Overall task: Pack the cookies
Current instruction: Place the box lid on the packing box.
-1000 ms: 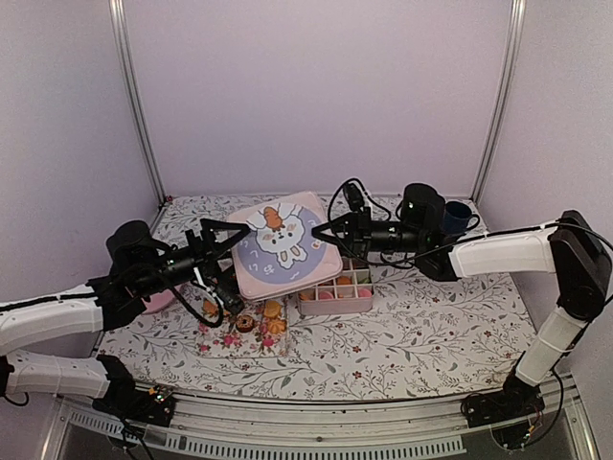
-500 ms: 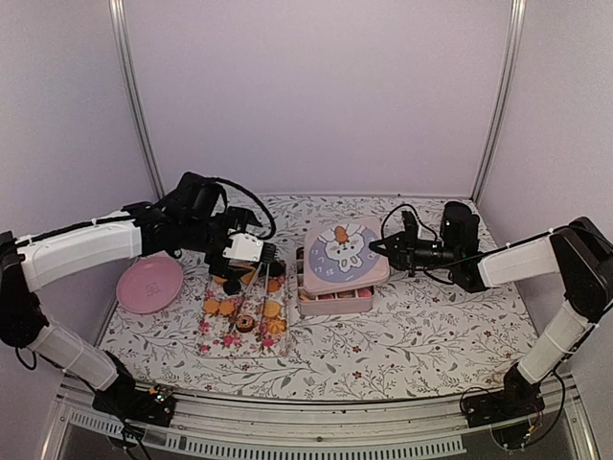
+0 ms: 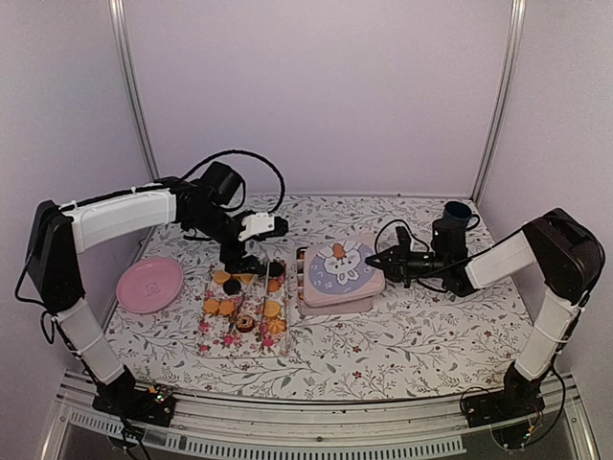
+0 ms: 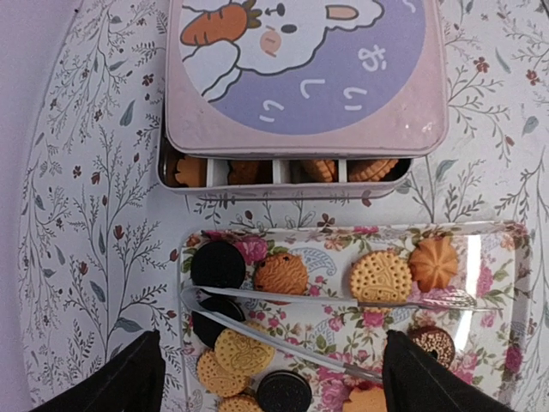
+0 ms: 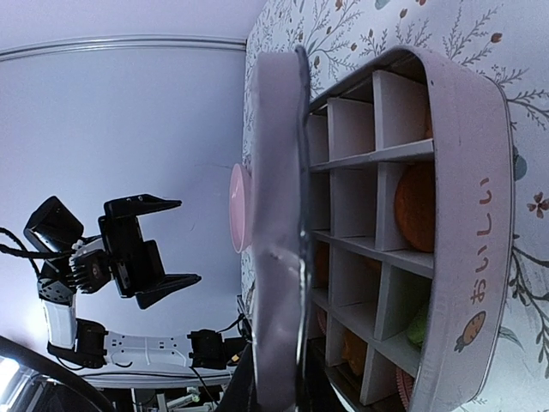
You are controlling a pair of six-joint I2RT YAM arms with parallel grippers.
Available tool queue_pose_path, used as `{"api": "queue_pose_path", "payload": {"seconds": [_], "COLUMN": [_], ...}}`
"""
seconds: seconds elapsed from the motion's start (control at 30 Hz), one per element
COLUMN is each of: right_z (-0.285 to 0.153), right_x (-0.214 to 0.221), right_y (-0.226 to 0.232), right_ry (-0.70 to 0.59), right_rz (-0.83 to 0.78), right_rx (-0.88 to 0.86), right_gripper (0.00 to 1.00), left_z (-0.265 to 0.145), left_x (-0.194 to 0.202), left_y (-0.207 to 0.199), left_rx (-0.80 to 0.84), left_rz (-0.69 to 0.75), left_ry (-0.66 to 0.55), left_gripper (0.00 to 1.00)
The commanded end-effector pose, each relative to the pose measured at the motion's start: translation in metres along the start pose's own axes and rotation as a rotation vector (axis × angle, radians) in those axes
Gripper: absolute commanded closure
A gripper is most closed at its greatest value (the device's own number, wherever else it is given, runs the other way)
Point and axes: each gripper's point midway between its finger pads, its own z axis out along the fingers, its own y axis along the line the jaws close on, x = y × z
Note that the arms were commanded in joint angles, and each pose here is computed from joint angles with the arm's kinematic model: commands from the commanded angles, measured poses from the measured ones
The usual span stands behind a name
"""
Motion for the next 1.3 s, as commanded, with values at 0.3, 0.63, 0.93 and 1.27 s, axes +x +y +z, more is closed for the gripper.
{"api": "queue_pose_path", "payload": {"seconds": [0.3,0.63,0.93,1.27], "right_z": [0.008,-0.001,-0.007,0.017], "right_x": [-0.013,-0.016,-0.015,-0.007], "right_y": [-0.004,-0.014,-0.04,-0.044], "right_ry": [0.008,0.067,0.139,0.199], "right_rz": [-0.06,-0.152,-0.222,-0.302], "right_rx": [0.068,0.29,0.485,0.569], "right_gripper": [0.53,0.32,0.27,0.23], "left_z": [0.039,0.047,0.049,0.057], "left_x": [-0.003,-0.002,-0.006,-0.008], "left_y": [-0.022,-0.029,-0.027,-0.024], "left_rx": [0.141,0.153,0.152,0.149], "left_rz": [-0.154,-0.184,-0.209,-0.24], "left_ry": [-0.093,-0.108,-0.12,-0.123], "left_gripper": [0.12,0.13,0.15,0.18]}}
